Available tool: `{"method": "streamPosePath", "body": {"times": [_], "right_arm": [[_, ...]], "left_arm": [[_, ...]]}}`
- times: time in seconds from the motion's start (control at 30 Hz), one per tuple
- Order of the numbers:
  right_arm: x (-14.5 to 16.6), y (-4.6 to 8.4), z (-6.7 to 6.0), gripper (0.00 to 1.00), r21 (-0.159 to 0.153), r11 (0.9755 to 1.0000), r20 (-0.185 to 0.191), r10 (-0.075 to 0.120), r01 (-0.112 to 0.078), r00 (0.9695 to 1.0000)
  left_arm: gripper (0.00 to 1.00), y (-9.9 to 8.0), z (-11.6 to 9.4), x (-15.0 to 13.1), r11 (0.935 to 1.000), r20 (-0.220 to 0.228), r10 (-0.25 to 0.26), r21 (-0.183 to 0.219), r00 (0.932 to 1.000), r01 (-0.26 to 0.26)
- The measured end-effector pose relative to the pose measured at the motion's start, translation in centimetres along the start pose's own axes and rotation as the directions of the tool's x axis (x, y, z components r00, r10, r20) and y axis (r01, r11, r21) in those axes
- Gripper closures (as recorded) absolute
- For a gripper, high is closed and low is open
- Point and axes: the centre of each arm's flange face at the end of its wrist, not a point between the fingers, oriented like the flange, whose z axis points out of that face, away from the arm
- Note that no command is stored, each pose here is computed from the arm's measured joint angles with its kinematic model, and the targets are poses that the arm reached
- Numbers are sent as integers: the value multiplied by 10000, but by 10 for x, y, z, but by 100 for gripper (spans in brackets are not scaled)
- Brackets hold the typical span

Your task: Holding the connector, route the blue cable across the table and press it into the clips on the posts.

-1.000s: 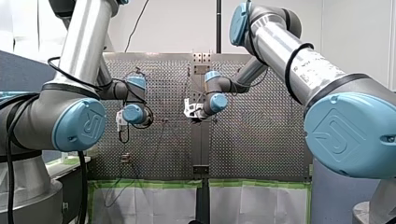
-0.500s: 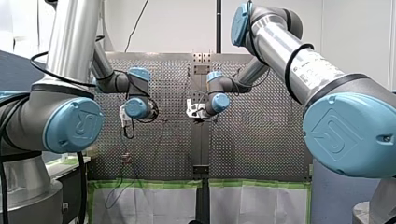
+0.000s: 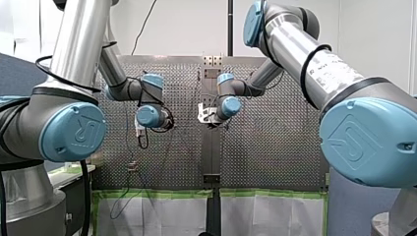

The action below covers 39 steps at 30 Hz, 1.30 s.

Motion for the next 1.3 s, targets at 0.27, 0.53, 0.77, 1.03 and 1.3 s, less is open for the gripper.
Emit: {"method": "streamPosePath", "body": {"times": [0.27,0.53,0.77,1.03,1.3], "right_arm": [[-10,-4,-8,100,-128,9999,240,-108,111,9997],[-21,2,-10,100,-273,9996,459,-56,68,9989],[-21,5,-10,100,-313,9995,450,20,-6,9990],[-21,4,-9,100,-199,9998,437,22,-13,9990],[-21,5,-9,100,-174,9998,429,15,-7,9991]], "left_arm": [[0,-13,13,-5,9998,-85,8,216,10000,-6],[0,-24,14,-8,9989,-81,-119,456,9999,122],[0,-34,14,-8,9984,-127,-178,541,9998,184],[0,-46,29,1,9996,-237,21,287,9997,-14],[0,-52,51,13,9998,-374,-108,-140,9992,103]]}}
